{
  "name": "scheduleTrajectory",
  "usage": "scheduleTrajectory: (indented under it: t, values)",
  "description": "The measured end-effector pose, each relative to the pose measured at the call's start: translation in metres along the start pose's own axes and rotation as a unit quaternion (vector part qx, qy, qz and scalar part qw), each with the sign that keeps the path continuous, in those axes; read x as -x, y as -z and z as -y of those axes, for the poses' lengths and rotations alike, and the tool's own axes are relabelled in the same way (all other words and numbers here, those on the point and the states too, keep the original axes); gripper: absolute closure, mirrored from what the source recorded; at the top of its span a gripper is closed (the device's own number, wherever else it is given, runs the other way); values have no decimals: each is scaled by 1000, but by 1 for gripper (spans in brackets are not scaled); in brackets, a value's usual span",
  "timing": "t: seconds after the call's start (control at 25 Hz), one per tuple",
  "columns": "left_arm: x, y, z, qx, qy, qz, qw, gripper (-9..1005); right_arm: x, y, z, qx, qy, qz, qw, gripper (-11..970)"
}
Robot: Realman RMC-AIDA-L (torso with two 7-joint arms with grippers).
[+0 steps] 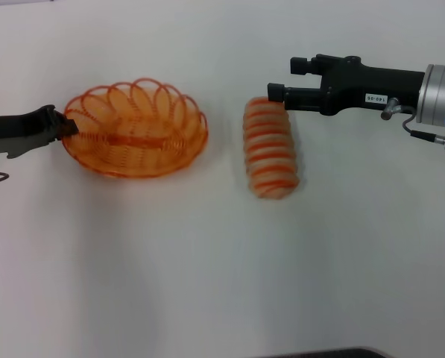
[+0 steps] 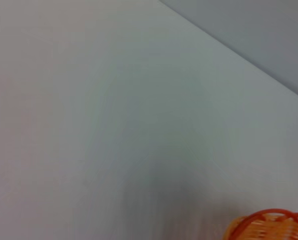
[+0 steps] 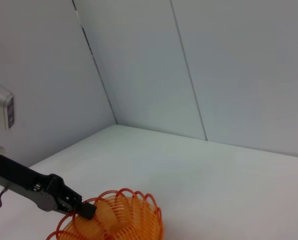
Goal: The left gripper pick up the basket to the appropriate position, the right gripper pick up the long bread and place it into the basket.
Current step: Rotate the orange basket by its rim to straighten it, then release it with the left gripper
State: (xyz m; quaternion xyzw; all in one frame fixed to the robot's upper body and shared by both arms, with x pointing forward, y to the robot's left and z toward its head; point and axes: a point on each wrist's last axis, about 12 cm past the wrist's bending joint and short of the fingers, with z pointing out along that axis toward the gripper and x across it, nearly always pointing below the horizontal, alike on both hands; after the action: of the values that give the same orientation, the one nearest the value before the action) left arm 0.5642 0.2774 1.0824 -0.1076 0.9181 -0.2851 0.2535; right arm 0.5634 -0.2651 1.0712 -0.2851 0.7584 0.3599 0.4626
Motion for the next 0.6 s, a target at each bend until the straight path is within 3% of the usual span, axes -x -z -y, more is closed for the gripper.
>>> scheduleTrajectory:
  t: [0.24, 0.48, 0.6]
  values:
    - [0, 1, 3, -6, -7, -7, 1000, 821, 0, 0, 1, -4, 0, -1, 1000, 113]
    - [3, 6, 4, -18, -15, -1, 1000, 584, 0, 0, 1, -6, 0, 0, 1000, 113]
    - [7, 12, 2, -19, -33, 5, 999, 524, 1, 0, 2, -10, -3, 3, 1000, 113]
